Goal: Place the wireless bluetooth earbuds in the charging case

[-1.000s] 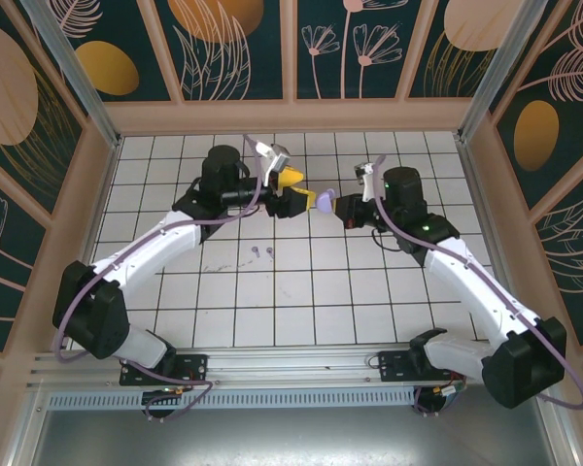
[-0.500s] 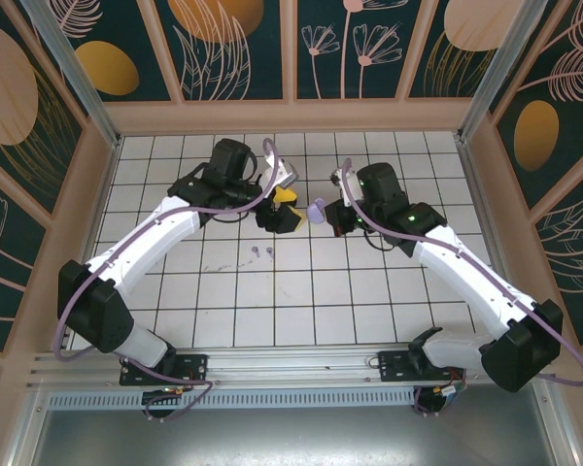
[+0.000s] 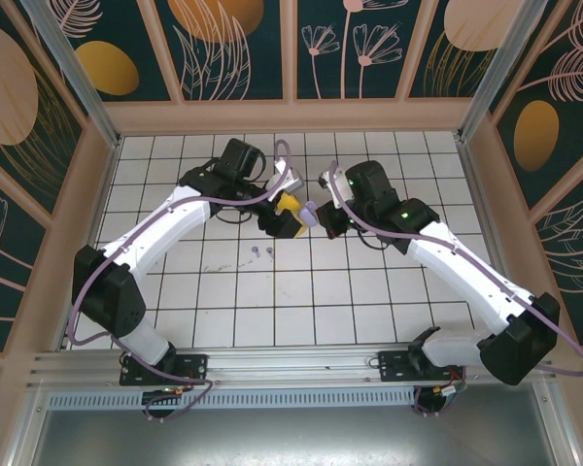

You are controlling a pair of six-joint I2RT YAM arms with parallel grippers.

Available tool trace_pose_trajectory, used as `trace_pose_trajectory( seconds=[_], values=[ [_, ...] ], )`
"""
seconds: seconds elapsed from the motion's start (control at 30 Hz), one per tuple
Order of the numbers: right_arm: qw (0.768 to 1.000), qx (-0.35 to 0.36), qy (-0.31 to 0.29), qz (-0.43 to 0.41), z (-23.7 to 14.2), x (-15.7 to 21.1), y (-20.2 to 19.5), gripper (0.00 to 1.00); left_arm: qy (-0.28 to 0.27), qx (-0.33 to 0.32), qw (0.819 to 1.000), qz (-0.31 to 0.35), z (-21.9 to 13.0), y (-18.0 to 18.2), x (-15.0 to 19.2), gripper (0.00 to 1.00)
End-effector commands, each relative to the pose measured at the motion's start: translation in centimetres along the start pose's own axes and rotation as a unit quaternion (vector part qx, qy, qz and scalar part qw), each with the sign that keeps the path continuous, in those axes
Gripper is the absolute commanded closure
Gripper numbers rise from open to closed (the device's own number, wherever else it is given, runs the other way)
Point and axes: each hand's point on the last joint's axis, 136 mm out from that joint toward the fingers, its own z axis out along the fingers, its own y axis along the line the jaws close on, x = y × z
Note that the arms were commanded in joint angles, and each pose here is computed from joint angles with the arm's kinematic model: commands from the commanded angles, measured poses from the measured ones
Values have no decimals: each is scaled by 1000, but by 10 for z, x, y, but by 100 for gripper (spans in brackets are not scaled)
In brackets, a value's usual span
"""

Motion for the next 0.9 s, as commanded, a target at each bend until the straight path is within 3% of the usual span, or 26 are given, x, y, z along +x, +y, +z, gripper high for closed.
trace_pose_trajectory(
  seconds=[0.0, 0.87],
  values=[
    [1000, 15, 8, -20, -3, -3, 0, 100, 2, 26, 1000, 12, -2, -7, -2, 24],
    [999, 10, 16, -36, 3, -5, 11, 100, 5, 62, 998, 10, 6, -9, 1, 33]
  ],
)
